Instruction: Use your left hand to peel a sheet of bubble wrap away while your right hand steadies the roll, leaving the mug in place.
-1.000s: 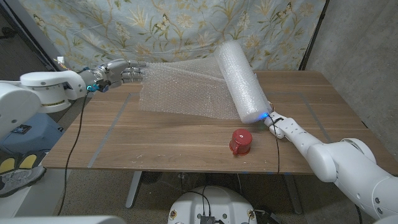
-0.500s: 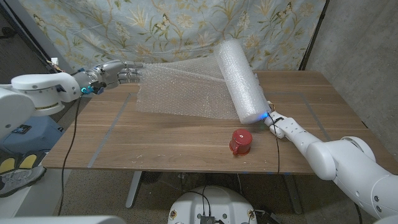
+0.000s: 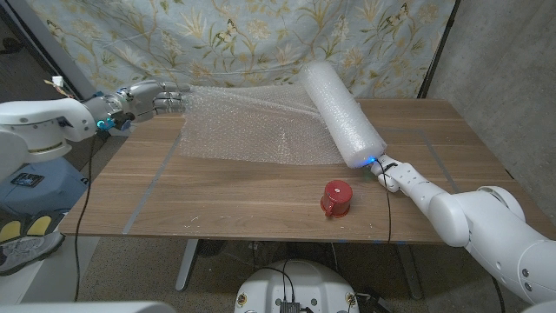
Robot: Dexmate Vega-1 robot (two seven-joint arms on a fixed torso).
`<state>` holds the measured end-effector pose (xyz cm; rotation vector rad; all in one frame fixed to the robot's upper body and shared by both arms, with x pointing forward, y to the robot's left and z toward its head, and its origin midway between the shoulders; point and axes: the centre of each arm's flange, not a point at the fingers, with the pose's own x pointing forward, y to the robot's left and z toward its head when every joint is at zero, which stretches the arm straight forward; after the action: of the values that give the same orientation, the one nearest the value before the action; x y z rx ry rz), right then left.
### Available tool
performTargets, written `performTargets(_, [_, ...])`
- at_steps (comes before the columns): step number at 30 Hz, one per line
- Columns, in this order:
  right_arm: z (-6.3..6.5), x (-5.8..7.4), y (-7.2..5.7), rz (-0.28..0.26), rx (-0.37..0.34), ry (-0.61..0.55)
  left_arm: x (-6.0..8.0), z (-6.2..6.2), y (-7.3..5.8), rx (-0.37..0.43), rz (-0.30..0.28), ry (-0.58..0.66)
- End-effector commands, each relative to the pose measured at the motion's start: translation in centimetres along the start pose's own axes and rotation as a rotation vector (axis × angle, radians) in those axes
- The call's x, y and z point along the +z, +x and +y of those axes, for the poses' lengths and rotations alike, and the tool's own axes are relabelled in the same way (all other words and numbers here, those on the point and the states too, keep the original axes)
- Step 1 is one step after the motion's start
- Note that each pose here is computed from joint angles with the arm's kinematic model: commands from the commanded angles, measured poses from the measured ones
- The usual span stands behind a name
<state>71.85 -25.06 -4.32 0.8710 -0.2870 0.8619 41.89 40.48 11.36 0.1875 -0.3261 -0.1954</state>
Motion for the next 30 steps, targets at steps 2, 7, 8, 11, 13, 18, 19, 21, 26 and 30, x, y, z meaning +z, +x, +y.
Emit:
performTargets(2, [-0.4, 0.0, -0.4, -0.011, -0.004, -0.002, 1.2, 2.2, -0.8, 0.01, -0.02, 0.031])
performTargets(7, [-0.5, 0.0, -0.7, -0.025, -0.001, 0.002, 1.2, 2.3, -0.5, -0.003, -0.023, 0.038])
performTargets(8, [-0.5, 0.0, -0.7, -0.028, 0.0, 0.003, 1.1, 2.3, -0.4, -0.008, -0.028, 0.037])
performTargets(11, [-0.6, 0.0, -0.8, -0.034, 0.001, 0.001, 1.0, 2.3, -0.2, -0.012, -0.03, 0.041])
performTargets(13, [-0.6, 0.0, -0.9, -0.037, 0.001, 0.002, 0.9, 2.1, -0.1, -0.011, -0.026, 0.043])
performTargets(18, [-0.8, -0.1, -1.1, -0.042, -0.003, 0.002, 0.9, 1.4, 0.2, -0.022, -0.032, 0.046])
performTargets(19, [-0.8, -0.1, -1.1, -0.044, -0.003, 0.002, 0.9, 1.3, 0.3, -0.021, -0.031, 0.05])
performTargets(21, [-0.8, -0.1, -1.1, -0.046, -0.003, 0.001, 1.1, 1.2, 0.3, -0.021, -0.031, 0.053])
performTargets(26, [-0.8, 0.0, -1.1, -0.052, -0.002, -0.003, 1.7, 0.8, 0.1, -0.026, -0.034, 0.067])
performTargets(30, [-0.9, 0.0, -1.1, -0.056, -0.009, -0.006, 2.1, 0.8, -0.2, -0.022, -0.037, 0.077])
